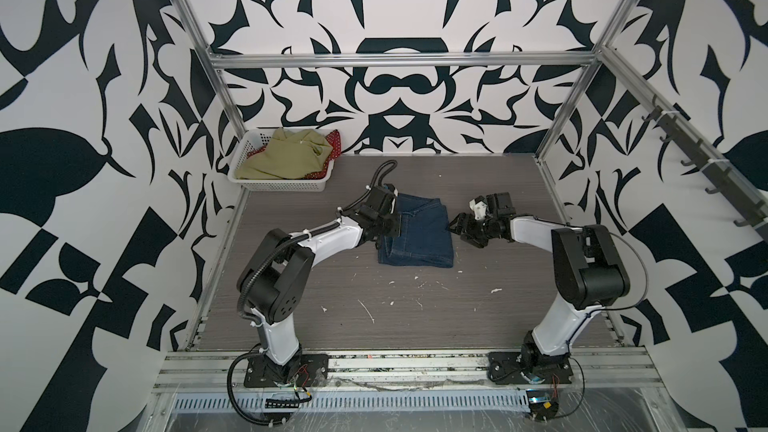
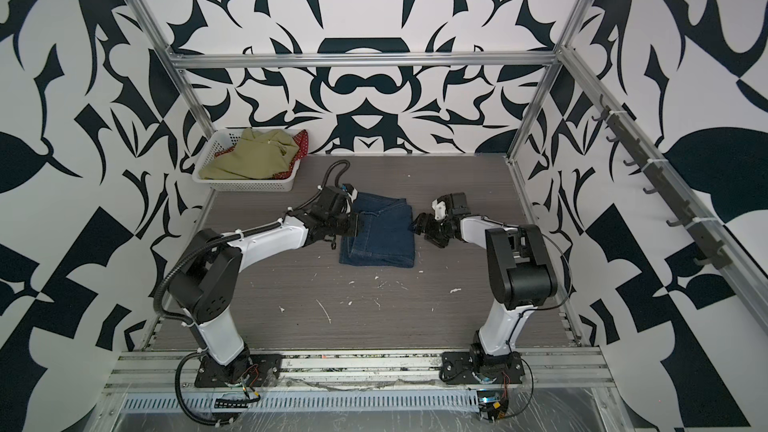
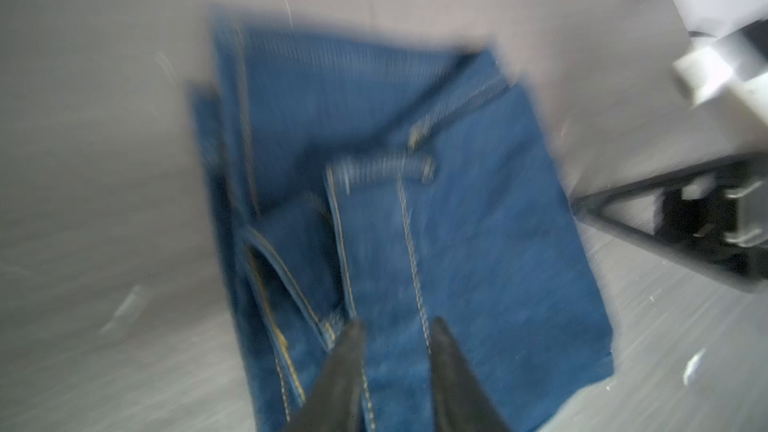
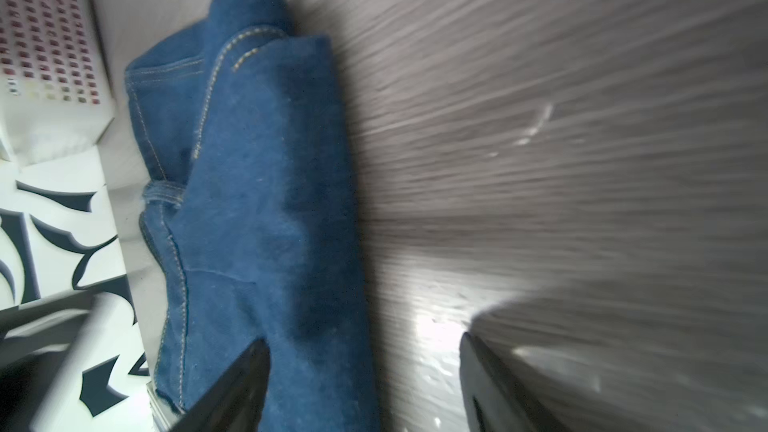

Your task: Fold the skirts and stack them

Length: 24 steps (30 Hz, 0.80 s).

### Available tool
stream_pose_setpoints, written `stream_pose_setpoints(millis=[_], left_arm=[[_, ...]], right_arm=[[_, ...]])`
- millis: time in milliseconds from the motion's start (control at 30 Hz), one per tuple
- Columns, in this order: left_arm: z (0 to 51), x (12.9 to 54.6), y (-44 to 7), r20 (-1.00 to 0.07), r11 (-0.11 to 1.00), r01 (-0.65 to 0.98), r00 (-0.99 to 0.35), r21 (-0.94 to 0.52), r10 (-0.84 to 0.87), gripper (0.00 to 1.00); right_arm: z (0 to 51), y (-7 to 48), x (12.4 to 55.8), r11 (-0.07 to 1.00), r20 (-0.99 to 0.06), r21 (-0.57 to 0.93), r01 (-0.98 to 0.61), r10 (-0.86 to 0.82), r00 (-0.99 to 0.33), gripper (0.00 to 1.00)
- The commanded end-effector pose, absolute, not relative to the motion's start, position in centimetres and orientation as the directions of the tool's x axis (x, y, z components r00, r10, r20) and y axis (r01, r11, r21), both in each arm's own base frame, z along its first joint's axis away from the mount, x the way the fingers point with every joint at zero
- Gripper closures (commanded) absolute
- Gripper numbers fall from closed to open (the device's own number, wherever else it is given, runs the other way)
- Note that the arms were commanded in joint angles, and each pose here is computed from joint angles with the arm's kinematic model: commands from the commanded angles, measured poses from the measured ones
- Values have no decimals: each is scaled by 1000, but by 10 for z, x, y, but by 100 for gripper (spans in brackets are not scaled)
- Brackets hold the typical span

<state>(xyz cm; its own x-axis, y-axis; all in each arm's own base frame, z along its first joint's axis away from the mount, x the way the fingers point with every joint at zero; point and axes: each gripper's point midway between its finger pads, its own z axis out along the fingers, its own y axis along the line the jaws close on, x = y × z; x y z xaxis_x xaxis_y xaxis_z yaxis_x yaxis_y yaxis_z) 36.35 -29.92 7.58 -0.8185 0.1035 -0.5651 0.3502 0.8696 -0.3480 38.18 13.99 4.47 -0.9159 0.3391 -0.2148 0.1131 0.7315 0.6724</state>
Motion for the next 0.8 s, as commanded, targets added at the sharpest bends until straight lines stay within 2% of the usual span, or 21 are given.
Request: stream_pose_setpoints(millis=[0,67,200,300,433,600,633,667,733,767], left_arm=[[44,354,-291,-508,875,296,-859,-383,68,77],[32,350,-283,-511,885,279,-858,-372,55,81],[18,353,-273,-515,895,269,-855,-354,53,82],[18,356,-273,-527,895,277,-848,-350,56,84],[18,358,-272,-540,896,283,-840,-342,59,85],[26,361,-267,-564,904,280,-824,-324,54,84],[29,363,-265,-572,908,276,-818,-315,50,80],[35,364,-262,-585,913,270,-810,-305,44,71],[52,365,-259,-622,913,276,-782,-300,32,52],[69,367,-258,-657,908,288,-754,-304,19,38]], right_arm=[[52,155,384,671,-215,738,64,325,-921,25],[48,158,385,653,-199,755,64,322,-926,26],[40,167,389,615,-170,786,63,314,-934,30],[40,176,395,569,-160,821,48,310,-937,38],[41,184,400,570,-181,822,23,298,-937,51],[38,184,408,575,-172,817,39,308,-936,86],[38,183,408,587,-175,809,38,302,-937,92],[38,180,410,615,-188,787,35,295,-937,98],[46,174,415,665,-232,747,12,276,-933,100],[53,171,420,694,-264,720,-10,262,-928,100]])
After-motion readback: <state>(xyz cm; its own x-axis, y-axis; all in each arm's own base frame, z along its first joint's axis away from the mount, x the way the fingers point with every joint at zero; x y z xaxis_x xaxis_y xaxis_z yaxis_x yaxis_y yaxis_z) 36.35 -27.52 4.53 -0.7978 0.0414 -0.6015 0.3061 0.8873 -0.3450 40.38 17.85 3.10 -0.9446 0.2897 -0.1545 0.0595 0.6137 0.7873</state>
